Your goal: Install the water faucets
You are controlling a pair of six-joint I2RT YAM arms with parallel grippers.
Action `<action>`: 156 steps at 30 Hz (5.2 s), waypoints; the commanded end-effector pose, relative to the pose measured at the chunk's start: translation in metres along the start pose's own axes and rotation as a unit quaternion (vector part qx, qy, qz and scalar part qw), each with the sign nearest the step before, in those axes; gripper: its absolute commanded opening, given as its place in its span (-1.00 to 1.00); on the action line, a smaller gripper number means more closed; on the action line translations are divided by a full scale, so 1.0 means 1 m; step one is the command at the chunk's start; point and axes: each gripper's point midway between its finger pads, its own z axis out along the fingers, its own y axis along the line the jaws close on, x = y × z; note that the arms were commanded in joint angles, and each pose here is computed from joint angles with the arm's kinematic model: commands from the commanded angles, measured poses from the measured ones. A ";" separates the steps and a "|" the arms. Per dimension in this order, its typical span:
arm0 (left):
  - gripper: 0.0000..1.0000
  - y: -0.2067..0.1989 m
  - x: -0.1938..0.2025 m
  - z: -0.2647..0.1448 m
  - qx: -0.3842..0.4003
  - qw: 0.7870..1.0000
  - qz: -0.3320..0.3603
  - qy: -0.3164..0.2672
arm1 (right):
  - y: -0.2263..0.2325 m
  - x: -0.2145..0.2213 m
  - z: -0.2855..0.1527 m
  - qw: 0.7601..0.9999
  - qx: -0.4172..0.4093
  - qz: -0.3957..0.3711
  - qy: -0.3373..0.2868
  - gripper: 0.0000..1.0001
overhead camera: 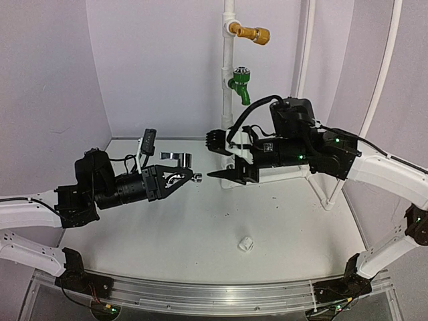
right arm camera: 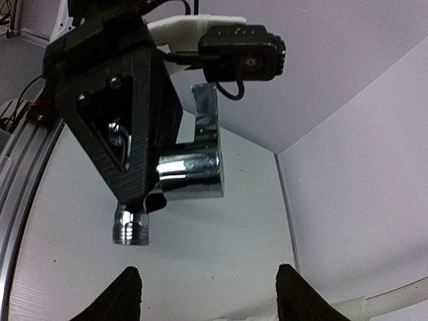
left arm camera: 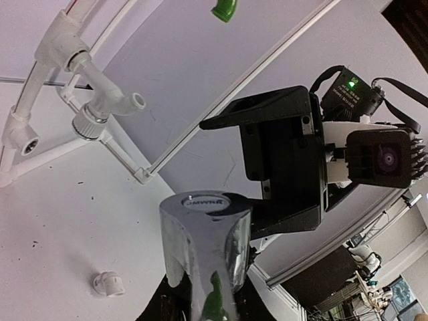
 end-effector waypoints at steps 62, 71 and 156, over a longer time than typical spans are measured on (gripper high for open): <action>-0.46 -0.043 0.006 0.009 0.092 0.993 0.024 0.064 | 0.037 -0.033 -0.002 0.991 -0.025 -0.122 -0.047 -1.00; -1.00 -0.041 0.004 0.005 0.089 0.995 0.024 0.047 | 0.037 -0.022 -0.003 0.994 -0.017 -0.100 -0.026 -0.87; -1.00 0.008 -0.033 -0.044 -0.037 0.993 0.034 -0.106 | 0.143 0.308 0.005 0.864 -0.080 0.075 0.491 0.96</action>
